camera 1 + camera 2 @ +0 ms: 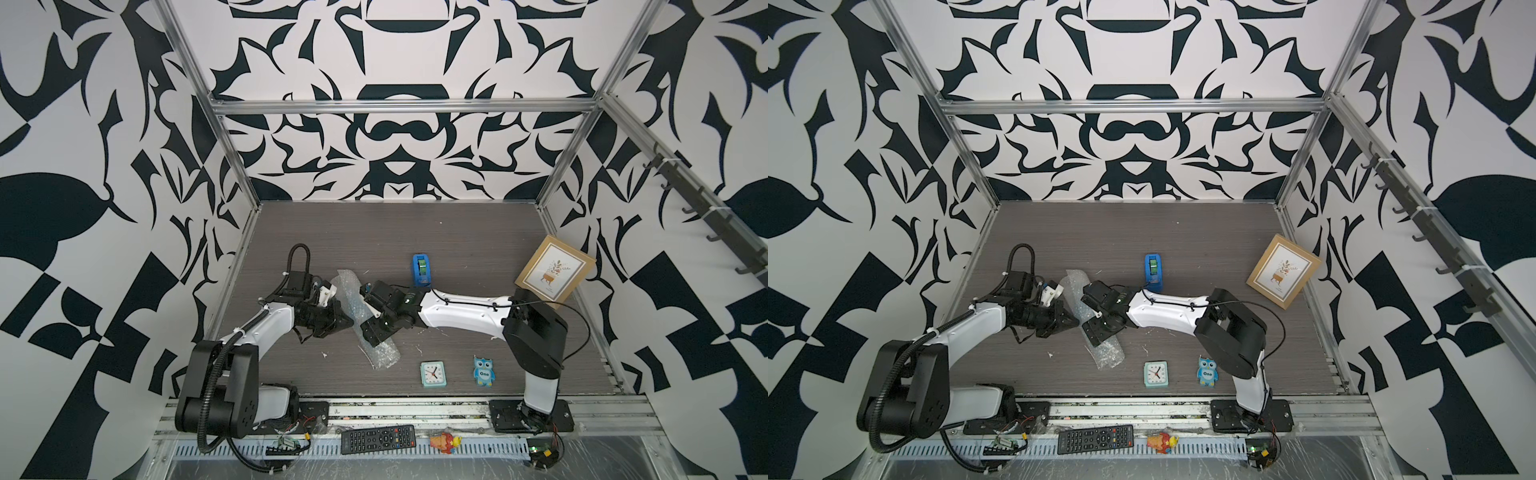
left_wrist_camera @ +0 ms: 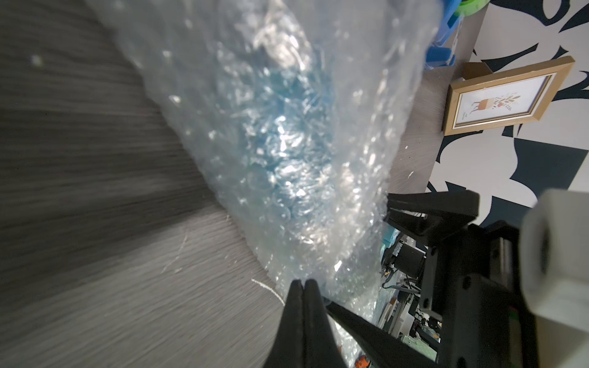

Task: Wrap wine bottles in bubble wrap
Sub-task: Stick the tape on the bubble wrap.

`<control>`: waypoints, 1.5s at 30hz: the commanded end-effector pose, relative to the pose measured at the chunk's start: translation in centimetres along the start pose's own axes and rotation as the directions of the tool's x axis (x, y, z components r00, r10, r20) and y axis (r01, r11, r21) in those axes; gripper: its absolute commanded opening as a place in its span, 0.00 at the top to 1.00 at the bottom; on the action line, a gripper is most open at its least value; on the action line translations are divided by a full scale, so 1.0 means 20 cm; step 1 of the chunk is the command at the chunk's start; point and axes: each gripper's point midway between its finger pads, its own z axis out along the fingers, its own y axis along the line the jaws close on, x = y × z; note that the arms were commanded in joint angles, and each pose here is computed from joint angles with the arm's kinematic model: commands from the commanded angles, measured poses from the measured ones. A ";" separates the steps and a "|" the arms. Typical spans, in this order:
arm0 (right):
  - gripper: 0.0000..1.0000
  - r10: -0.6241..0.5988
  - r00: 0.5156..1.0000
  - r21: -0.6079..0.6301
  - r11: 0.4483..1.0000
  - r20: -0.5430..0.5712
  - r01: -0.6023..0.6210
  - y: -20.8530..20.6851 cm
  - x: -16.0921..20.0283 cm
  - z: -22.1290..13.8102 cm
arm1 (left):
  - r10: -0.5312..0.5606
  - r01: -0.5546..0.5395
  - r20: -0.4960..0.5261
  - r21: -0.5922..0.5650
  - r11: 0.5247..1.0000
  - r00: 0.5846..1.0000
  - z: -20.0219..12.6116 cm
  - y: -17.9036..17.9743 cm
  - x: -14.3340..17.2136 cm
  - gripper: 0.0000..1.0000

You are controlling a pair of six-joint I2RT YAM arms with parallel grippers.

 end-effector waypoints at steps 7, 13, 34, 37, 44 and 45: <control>0.21 0.003 1.000 -0.003 1.000 0.004 -0.003 0.01 0.00 -0.01 | -0.032 0.032 0.005 -0.057 0.998 0.999 0.04 0.09 0.01 1.00; 0.28 0.046 0.999 -0.070 0.996 -0.003 -0.046 0.02 0.01 0.02 | -0.040 0.040 0.008 -0.076 0.996 0.999 0.10 0.13 -0.01 1.00; 0.41 0.210 0.977 -0.118 0.970 -0.036 -0.213 -0.13 0.08 0.07 | 0.004 0.007 0.079 -0.132 0.991 0.997 0.10 0.14 -0.04 0.68; 0.41 0.216 0.975 -0.112 0.969 -0.042 -0.220 -0.14 0.09 0.07 | 0.002 0.013 0.114 -0.129 0.992 0.994 0.03 0.13 -0.04 0.61; 0.41 0.228 0.973 -0.119 0.966 -0.037 -0.231 -0.14 0.08 0.06 | 0.022 -0.005 0.196 -0.089 0.996 0.980 -0.12 0.05 -0.06 0.65; 0.42 0.230 0.972 -0.121 0.965 -0.038 -0.233 -0.14 0.08 0.06 | 0.018 -0.003 0.193 -0.074 0.997 0.981 -0.12 0.04 -0.06 0.70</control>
